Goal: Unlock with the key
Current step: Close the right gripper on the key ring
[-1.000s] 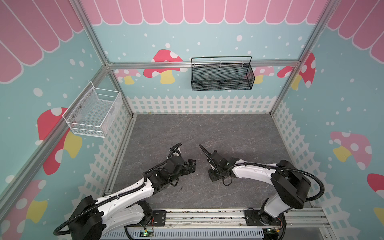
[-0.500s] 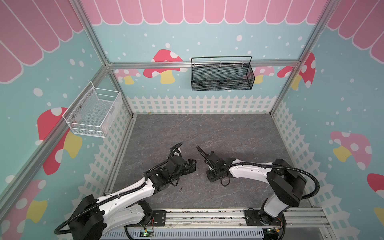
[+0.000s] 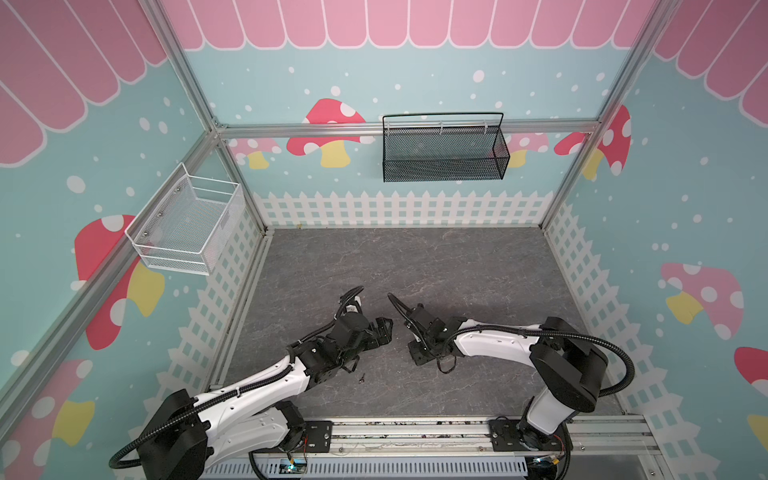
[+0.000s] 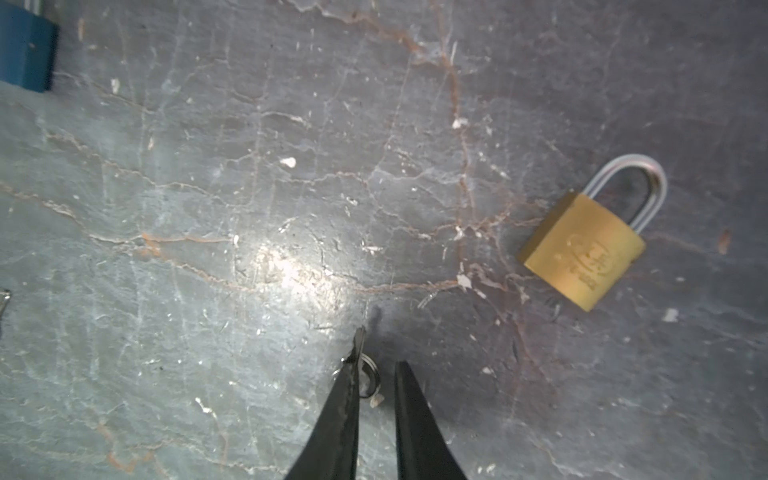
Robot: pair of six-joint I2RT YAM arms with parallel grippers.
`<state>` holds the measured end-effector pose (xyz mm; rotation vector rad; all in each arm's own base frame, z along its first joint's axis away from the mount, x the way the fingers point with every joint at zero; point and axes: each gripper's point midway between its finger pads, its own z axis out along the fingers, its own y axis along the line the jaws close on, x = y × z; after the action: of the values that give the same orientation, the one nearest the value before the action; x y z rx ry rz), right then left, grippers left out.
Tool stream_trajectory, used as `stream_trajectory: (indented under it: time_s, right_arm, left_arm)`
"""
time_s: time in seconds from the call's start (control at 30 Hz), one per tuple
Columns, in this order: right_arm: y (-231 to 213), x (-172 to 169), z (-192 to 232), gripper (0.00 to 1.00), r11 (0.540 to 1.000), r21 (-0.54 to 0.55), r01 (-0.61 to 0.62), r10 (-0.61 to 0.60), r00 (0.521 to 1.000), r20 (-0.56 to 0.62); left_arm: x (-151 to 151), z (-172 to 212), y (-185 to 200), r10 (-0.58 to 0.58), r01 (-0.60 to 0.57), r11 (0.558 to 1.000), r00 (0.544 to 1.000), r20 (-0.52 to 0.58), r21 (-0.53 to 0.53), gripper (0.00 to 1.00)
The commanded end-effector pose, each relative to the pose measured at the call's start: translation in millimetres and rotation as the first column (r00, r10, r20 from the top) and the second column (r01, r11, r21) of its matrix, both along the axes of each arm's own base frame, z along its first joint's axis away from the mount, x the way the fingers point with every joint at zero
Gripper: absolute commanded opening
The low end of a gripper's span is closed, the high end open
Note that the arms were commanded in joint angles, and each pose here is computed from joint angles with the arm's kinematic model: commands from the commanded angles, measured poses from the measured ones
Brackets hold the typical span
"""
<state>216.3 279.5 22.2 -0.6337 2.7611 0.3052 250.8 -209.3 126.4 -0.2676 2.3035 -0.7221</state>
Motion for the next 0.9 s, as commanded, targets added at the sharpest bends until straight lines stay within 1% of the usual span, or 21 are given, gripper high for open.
stream_trajectory:
  time_s: [0.0,0.37,0.67,0.8,0.87]
  right_arm:
    - [-1.2,-7.7,-7.4,0.15,1.0,-0.011,0.007,-0.008,0.999,-0.037]
    - [1.9,-2.7,-1.2,0.07,1.0,0.006,0.021,-0.021,1.0,-0.015]
    - [3.9,3.6,11.7,0.0,0.999,0.029,0.025,-0.026,0.999,0.029]
    - [1.7,4.4,15.1,0.0,0.999,0.027,0.024,-0.025,0.999,0.046]
    - [0.8,6.1,18.6,0.0,0.999,0.029,0.026,-0.028,0.998,0.059]
  left_arm:
    - [-1.3,1.8,2.6,0.024,-0.024,0.999,1.0,0.006,-0.025,1.0]
    - [-2.2,1.3,6.0,0.038,-0.038,0.999,0.999,0.007,-0.033,1.0]
    - [-2.2,3.7,4.1,0.043,-0.043,0.998,0.999,0.0,-0.053,1.0]
    - [-3.0,2.9,3.2,0.051,-0.052,0.996,0.999,-0.015,-0.072,1.0]
    - [-3.9,1.7,0.3,0.054,-0.056,0.993,0.998,-0.03,-0.102,1.0]
